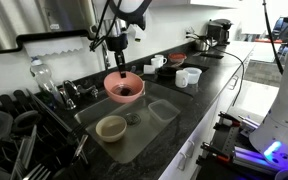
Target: Take the pink bowl out of the sink and put it in the dish rack
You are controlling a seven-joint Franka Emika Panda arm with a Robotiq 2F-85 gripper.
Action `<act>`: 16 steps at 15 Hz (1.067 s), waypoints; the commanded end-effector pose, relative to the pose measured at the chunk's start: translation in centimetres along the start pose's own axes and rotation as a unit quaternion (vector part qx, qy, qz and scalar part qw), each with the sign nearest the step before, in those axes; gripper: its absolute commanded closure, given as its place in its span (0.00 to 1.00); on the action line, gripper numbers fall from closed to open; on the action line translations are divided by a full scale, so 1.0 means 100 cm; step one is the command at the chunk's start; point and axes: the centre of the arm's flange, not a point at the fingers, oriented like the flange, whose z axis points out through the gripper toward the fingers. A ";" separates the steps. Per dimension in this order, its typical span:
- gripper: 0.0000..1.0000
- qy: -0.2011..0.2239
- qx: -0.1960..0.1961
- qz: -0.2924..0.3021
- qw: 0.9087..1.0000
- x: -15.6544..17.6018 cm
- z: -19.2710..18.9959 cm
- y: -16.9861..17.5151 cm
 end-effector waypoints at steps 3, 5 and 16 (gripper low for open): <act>0.95 0.002 -0.001 -0.001 1.000 0.001 -0.002 0.000; 0.95 0.002 -0.001 -0.001 1.000 0.001 -0.002 0.000; 0.99 0.106 -0.024 -0.069 0.992 0.067 -0.089 0.012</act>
